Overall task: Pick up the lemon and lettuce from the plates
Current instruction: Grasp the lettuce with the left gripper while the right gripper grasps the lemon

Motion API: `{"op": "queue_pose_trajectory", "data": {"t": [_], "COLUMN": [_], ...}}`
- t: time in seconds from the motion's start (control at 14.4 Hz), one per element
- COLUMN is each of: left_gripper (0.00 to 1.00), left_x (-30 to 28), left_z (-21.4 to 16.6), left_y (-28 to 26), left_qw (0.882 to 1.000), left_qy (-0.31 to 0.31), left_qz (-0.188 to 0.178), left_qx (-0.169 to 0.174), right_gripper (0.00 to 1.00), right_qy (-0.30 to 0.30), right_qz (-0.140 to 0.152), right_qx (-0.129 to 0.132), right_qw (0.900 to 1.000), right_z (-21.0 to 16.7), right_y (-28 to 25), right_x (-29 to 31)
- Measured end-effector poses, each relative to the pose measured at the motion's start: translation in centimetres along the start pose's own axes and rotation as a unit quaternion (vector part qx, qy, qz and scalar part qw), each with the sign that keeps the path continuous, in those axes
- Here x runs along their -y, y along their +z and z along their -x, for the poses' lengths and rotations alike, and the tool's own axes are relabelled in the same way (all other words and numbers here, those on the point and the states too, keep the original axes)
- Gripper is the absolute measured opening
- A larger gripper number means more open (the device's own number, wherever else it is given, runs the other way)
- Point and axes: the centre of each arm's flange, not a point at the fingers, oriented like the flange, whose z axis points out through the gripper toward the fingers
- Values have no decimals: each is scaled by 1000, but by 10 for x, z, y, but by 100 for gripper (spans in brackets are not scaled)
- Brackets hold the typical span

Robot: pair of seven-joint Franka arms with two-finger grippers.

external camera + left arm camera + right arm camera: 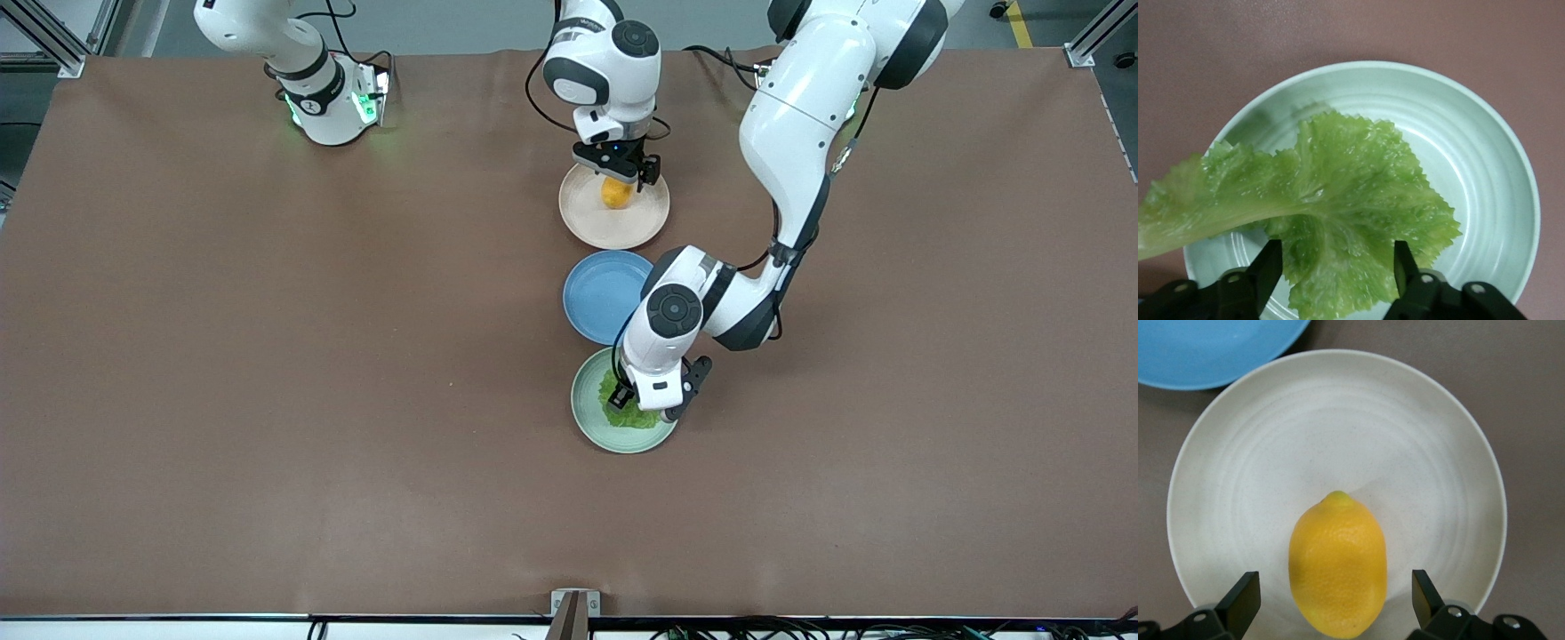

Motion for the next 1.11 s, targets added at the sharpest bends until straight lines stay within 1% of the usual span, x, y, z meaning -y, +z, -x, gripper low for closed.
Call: {"op": "queue_pose_trajectory", "data": {"t": [0.07, 0.14, 0.21, 0.28, 0.35, 0.42, 0.49, 0.55, 0.62, 0.69, 0.76, 0.83, 0.9, 1.04, 1.11], "left_gripper": [70, 66, 56, 56, 50, 41, 30, 22, 22, 18, 8, 6, 6, 6, 6], "left_x": [0, 0, 0, 0, 0, 0, 0, -1, -1, -1, -2, -2, -3, -8, -11], "left_z": [0, 0, 0, 0, 0, 0, 0, 0, 0, 0, 0, 0, 0, -2, -3], "left_y": [0, 0, 0, 0, 0, 0, 0, -2, -2, -3, -6, -11, -19, -45, -64], "left_qw": [1000, 1000, 1000, 1000, 1000, 1000, 1000, 1000, 1000, 1000, 1000, 1000, 1000, 1000, 1000], "left_qy": [0, 0, 0, 0, 0, 0, 0, 0, 0, 0, 0, 0, 0, -1, -2], "left_qz": [0, 0, 0, -1, -1, -1, 0, 1, 1, 1, 0, -4, -8, -7, 1], "left_qx": [0, 0, 0, 0, 0, 0, 0, 0, 0, 0, 0, 0, 0, -1, -2], "right_gripper": [100, 100, 99, 96, 96, 90, 81, 70, 62, 63, 63, 63, 63, 63, 63], "right_qy": [-7, -12, -14, -15, -15, -16, -16, -15, -13, -11, -7, 1, 6, -17, -29], "right_qz": [-1, -3, -3, -3, -4, -5, -6, -6, -7, -8, -11, -16, -19, -15, -16], "right_qx": [-8, -13, -15, -16, -17, -18, -18, -18, -18, -19, -20, -22, -24, -29, -31], "right_qw": [1000, 1000, 1000, 1000, 1000, 1000, 1000, 1000, 1000, 1000, 1000, 1000, 1000, 999, 999], "right_z": [2, 4, 4, 3, 2, 2, 2, 2, 1, -1, -6, -17, -36, -89, -123], "right_y": [5, 9, 12, 14, 15, 14, 14, 14, 13, 12, 10, 3, -11, -49, -71], "right_x": [-1, -1, -1, -1, -1, 0, 0, 0, 1, 2, 5, 9, 14, 17, 15]}}
